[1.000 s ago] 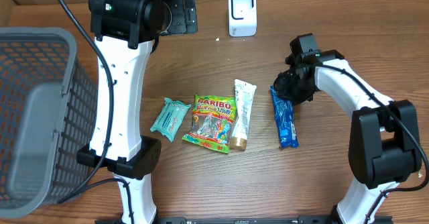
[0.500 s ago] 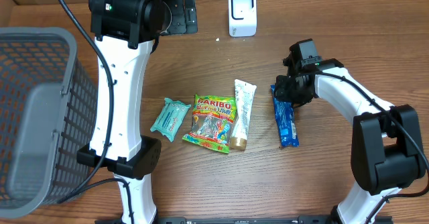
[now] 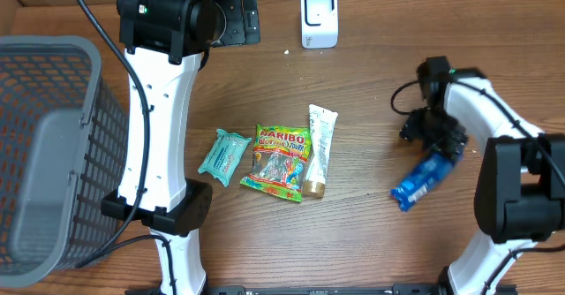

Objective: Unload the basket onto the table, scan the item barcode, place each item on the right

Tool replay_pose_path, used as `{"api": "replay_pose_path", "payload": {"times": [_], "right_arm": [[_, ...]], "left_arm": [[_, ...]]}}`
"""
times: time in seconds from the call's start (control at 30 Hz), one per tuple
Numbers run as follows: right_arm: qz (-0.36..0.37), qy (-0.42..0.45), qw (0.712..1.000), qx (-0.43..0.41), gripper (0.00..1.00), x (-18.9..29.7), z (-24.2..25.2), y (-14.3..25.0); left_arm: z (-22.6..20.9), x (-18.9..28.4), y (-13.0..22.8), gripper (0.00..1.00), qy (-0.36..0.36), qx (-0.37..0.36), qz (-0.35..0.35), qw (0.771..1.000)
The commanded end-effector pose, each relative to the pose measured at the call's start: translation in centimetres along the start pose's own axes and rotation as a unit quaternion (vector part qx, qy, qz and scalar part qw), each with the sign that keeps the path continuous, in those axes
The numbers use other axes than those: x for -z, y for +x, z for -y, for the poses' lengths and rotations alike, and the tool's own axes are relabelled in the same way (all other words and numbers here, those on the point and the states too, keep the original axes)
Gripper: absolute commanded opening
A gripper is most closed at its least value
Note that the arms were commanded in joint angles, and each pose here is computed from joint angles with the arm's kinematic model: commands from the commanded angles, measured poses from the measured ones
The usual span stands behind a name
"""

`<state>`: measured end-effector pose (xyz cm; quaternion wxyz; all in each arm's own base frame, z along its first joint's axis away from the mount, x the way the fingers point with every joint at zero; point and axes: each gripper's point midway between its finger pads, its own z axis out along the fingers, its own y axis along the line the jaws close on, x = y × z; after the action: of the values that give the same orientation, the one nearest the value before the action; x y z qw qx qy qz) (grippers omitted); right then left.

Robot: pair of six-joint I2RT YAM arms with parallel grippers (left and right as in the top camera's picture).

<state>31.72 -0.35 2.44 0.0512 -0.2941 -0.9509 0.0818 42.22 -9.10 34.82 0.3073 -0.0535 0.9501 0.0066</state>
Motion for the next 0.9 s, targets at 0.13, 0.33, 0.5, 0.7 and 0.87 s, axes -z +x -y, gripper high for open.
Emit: {"api": "replay_pose_path", "payload": {"times": [0.13, 0.33, 0.5, 0.7, 0.87], "right_arm": [[-0.018, -0.085, 0.99, 0.113, 0.93, 7.1, -2.6, -0.5], [-0.112, -0.164, 0.955, 0.22, 0.9, 7.7, -4.6, 4.6], [-0.159, -0.174, 0.929, 0.286, 0.74, 7.6, -5.2, 8.5], [-0.094, -0.206, 0.93, 0.289, 0.72, 11.3, -5.2, 8.7], [0.056, -0.221, 0.941, 0.249, 0.73, 17.5, -2.1, 8.3]], "left_arm": [[0.3, -0.6, 0.3, 1.0, 0.001, 0.006, -0.009, 1.0], [0.3, -0.6, 0.3, 1.0, 0.001, 0.006, -0.009, 1.0], [0.3, -0.6, 0.3, 1.0, 0.002, 0.006, -0.009, 1.0], [0.3, -0.6, 0.3, 1.0, 0.001, 0.006, -0.009, 1.0], [0.3, -0.6, 0.3, 1.0, 0.001, 0.006, -0.009, 1.0]]}}
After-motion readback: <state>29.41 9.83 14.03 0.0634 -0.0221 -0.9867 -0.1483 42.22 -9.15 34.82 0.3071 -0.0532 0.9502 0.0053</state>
